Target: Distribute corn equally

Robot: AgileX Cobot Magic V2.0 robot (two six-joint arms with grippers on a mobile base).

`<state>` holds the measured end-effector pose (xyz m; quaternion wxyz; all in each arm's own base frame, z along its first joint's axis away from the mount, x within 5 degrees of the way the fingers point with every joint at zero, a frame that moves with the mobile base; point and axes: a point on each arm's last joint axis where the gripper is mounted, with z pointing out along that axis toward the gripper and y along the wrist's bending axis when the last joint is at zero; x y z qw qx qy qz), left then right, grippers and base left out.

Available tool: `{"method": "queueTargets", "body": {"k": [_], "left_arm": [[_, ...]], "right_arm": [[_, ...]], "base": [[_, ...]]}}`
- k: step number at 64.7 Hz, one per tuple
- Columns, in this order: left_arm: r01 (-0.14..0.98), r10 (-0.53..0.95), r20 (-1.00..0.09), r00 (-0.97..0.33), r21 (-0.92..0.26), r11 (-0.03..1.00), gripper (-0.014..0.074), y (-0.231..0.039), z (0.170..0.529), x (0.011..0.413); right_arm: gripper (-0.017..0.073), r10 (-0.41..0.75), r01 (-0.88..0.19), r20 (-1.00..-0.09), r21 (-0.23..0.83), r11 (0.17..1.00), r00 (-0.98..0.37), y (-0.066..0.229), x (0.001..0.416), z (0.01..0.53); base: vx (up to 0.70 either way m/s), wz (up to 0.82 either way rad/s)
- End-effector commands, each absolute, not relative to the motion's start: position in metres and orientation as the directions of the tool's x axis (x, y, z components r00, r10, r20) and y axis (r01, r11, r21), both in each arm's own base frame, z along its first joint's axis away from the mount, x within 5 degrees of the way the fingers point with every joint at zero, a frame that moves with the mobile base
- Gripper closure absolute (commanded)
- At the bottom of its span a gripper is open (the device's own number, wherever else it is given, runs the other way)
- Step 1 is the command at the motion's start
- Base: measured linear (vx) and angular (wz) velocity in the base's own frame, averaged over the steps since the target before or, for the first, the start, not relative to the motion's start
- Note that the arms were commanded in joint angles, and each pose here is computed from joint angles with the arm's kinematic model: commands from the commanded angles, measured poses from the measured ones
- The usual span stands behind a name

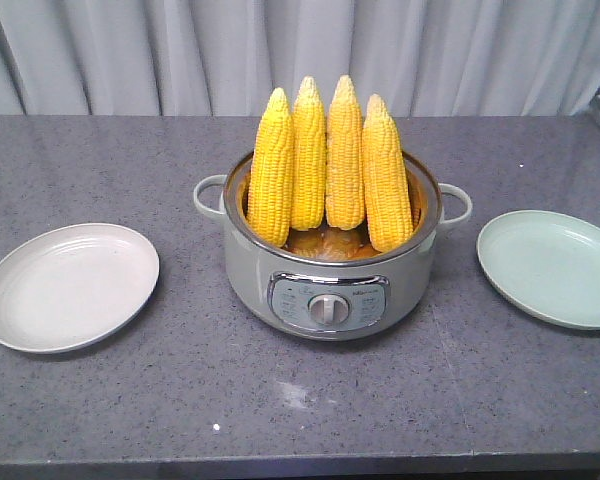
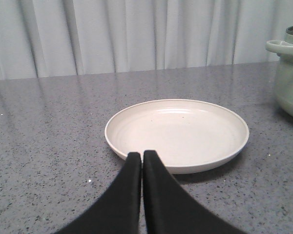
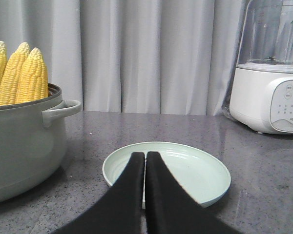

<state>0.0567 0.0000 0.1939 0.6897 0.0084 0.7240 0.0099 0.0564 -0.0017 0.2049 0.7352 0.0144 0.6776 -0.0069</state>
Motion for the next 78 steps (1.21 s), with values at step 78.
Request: {"method": "queueTargets", "body": {"k": [78], "left_arm": [[0.034,-0.602,-0.798,0.037,-0.601,0.799,0.0601,-0.0008,0.2028,0.0553]], "right_arm": [[0.0564,0.799,-0.067,-0.582,0.801,0.596,0.148,-0.0059,0.0555,0.2082]], "base": [[0.00,0.00]]}}
